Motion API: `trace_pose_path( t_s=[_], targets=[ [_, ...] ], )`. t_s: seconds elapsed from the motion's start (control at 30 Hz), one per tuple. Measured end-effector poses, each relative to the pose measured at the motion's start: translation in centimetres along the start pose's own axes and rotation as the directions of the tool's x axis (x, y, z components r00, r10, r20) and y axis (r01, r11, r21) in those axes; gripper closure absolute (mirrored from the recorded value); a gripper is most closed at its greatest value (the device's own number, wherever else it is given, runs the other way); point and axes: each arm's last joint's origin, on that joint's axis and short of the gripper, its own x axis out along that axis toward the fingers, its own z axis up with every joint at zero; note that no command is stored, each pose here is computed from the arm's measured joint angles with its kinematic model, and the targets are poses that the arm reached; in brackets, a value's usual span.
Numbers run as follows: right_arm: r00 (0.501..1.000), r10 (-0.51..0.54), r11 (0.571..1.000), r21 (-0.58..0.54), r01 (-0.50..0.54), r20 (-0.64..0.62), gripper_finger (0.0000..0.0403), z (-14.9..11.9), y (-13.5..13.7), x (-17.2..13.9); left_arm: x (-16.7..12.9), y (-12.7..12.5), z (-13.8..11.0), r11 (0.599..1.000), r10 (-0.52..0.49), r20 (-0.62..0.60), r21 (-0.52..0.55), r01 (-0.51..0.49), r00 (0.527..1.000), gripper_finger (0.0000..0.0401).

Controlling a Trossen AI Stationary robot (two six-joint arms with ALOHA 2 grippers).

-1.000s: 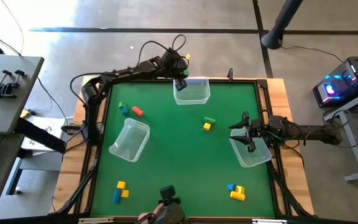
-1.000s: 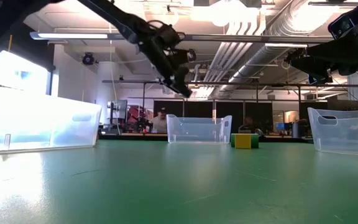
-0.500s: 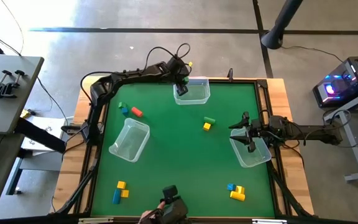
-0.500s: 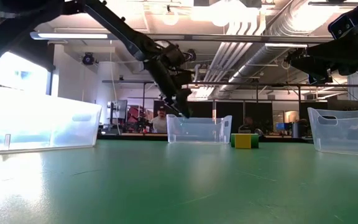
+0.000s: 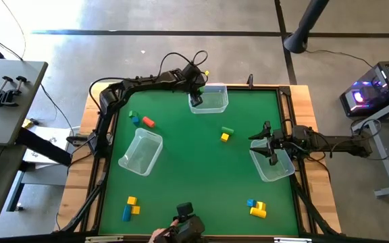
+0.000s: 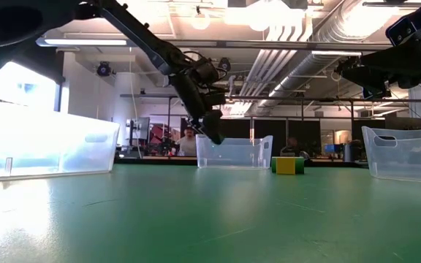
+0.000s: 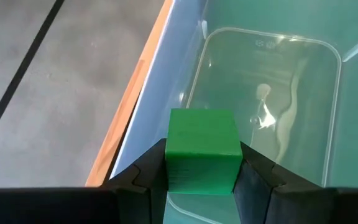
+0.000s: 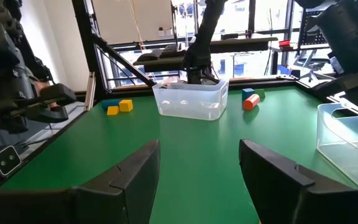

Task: Sort blocks by size
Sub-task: Put the green cube block into the top transparent bin, then put the green cylindrical block into the bottom right transparent bin

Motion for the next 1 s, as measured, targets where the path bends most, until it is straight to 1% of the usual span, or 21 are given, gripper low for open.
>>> trace_pose_path(
  t_s=[0.17,0.33,0.43,0.5,0.57,0.77,0.83,0.93,1.0],
  targets=[
    [1.000,0.000,1.000,0.000,0.000,0.000,0.0188,0.0,0.0,0.0,0.2,-0.1,-0.1,1.000,-0.003,-0.007,-0.011,0.003,1.000,0.0272],
    [1.000,0.000,1.000,0.000,0.000,0.000,0.0188,0.0,0.0,0.0,0.2,-0.1,-0.2,1.000,-0.005,-0.011,0.000,0.005,1.000,0.0244],
    [1.000,0.000,1.000,0.000,0.000,0.000,0.0188,0.0,0.0,0.0,-0.5,-0.1,0.0,1.000,-0.005,-0.043,0.027,0.006,0.999,0.0228],
    [1.000,0.000,1.000,0.000,0.000,0.000,0.0188,0.0,0.0,0.0,-1.7,-0.1,0.5,0.999,0.002,-0.054,0.033,-0.001,0.999,0.0222],
    [1.000,0.000,1.000,0.000,0.000,0.000,0.0188,0.0,0.0,0.0,-2.9,0.1,1.3,1.000,0.006,-0.038,0.029,-0.005,0.999,0.0221],
    [1.000,0.000,1.000,0.000,0.000,0.000,0.0188,0.0,0.0,0.0,-6.3,-0.5,2.3,1.000,0.000,-0.011,0.031,0.000,1.000,0.0226],
    [1.000,0.000,1.000,0.000,0.000,0.000,0.0188,0.0,0.0,0.0,-7.9,-0.9,2.9,0.999,-0.028,0.031,0.027,0.027,0.999,0.0232],
    [1.000,0.000,1.000,0.000,0.000,0.000,0.0188,0.0,0.0,0.0,-10.7,-2.0,3.5,0.994,-0.098,0.131,0.053,0.092,0.986,0.0243],
    [1.000,0.000,1.000,0.000,0.000,0.000,0.0188,0.0,0.0,0.0,-12.5,-3.0,3.7,0.992,-0.114,0.199,0.078,0.100,0.973,0.0251]
  ],
)
